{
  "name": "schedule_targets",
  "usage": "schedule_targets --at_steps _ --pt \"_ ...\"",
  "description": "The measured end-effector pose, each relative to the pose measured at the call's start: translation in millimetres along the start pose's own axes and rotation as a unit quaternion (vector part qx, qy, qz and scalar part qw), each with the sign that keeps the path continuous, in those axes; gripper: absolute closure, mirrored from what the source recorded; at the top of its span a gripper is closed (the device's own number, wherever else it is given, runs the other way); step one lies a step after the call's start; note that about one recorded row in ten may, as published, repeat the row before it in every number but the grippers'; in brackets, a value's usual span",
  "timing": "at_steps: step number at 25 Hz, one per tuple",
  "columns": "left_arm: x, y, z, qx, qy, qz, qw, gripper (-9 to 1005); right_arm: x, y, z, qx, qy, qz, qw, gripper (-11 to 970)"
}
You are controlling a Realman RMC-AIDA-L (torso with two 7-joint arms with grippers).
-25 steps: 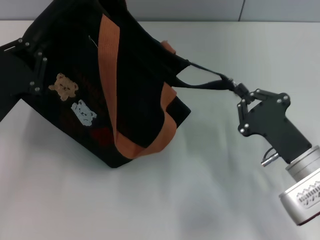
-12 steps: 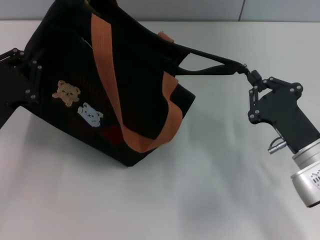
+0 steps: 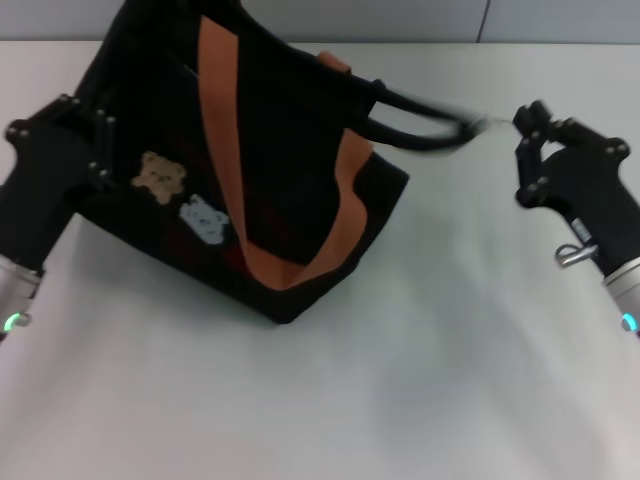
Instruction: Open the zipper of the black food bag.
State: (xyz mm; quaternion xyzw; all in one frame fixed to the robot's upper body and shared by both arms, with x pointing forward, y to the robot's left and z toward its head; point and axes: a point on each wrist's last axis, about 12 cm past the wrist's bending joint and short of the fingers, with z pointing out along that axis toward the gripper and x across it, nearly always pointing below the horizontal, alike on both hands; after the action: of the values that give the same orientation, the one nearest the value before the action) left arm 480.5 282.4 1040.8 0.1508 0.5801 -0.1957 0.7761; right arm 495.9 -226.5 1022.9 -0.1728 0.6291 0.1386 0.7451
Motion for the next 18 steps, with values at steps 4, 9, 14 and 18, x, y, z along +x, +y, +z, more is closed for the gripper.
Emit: schedule_targets --at_steps 4,9,14,18 --pt "5 -5.0 8 0.004 0.014 -0.051 0.999 878 -8 -16.3 -5 0.01 -0.035 0.088 0.995 867" --pt "2 -0.2 -4 -0.006 0.009 -0.084 0.996 871 -16 -37.3 -15 -0.01 -0.059 0.159 0.985 723" --pt "-13 25.5 -32 -0.021 -0.005 -0.139 0.99 744 -25 -51.2 -26 -0.079 -0.049 0.194 0.977 553" --pt "-42 43.6 -55 0.054 -0.003 -0.115 0.992 607 -38 -57.1 -35 -0.196 -0.019 0.179 0.964 408"
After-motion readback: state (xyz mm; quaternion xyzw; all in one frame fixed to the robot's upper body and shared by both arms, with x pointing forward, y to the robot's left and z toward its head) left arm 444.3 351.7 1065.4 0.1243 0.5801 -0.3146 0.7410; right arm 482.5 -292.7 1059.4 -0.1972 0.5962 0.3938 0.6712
